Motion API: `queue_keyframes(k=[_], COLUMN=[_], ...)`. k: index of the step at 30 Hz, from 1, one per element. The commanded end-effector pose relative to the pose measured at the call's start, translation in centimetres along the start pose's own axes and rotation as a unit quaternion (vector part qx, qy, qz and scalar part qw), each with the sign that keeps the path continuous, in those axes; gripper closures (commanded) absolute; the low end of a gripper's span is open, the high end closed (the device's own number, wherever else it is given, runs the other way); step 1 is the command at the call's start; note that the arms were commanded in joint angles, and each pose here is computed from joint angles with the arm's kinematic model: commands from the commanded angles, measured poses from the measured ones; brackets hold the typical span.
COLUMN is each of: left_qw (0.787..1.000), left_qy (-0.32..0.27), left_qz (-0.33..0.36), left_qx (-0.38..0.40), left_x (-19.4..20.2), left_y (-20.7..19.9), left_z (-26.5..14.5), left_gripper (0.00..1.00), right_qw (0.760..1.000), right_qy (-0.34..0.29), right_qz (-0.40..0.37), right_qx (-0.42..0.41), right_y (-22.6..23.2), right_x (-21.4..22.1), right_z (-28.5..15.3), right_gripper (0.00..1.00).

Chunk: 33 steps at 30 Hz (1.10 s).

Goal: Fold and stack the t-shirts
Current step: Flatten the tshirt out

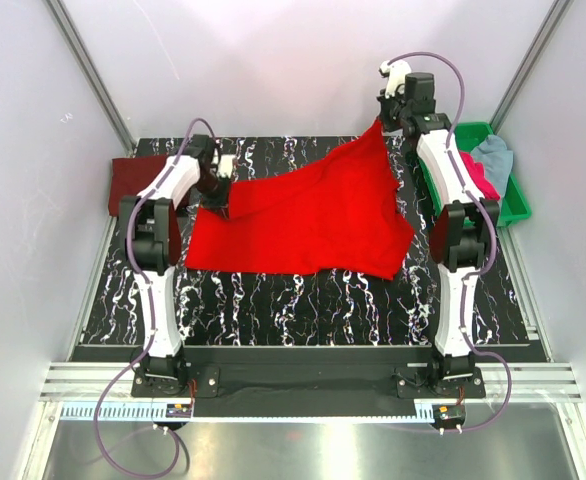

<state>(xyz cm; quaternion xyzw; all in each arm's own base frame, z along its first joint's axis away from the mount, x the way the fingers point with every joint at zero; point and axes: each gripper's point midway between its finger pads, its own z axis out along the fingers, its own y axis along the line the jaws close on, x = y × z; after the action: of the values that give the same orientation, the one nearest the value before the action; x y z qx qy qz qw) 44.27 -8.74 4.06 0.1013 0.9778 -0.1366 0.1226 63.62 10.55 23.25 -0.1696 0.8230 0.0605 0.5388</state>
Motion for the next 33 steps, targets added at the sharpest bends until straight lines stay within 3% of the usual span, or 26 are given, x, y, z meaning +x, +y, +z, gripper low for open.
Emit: queue_keyframes(k=[1,8,15,20,25,33], left_qw=[0.989,0.959,0.927,0.880,0.834,0.786], left_qy=[-0.133,-0.245,-0.328,-0.415,-0.485,-0.557], left_qz=[0.052,0.125,0.152,0.183,0.192,0.168], left_qx=[-0.030,-0.070,-0.100,-0.137,-0.181,-0.210], left_x=[-5.9,-9.0,-8.3,-6.1,-2.6,2.6], left_y=[-0.8,-2.3,-4.4,-6.5,-7.7,-8.5], left_z=[-10.2,-20.3,-28.2,-35.3,-40.9,-47.3], left_gripper=[1.00,1.00,1.00,1.00,1.00,1.00], right_qw=[0.994,0.980,0.961,0.939,0.916,0.911], right_qy=[-0.083,-0.154,-0.225,-0.288,-0.339,-0.356], right_qz=[-0.026,-0.019,-0.020,-0.031,-0.040,-0.059], right_qx=[0.060,0.127,0.156,0.187,0.210,0.199], right_y=[-2.8,-4.8,-3.9,-3.0,-1.7,1.3], right_x=[-8.1,-14.2,-18.7,-21.1,-21.4,-18.0], right_z=[-6.8,-16.2,-27.2,-37.3,-46.6,-55.3], right_gripper=[1.00,1.00,1.00,1.00,1.00,1.00])
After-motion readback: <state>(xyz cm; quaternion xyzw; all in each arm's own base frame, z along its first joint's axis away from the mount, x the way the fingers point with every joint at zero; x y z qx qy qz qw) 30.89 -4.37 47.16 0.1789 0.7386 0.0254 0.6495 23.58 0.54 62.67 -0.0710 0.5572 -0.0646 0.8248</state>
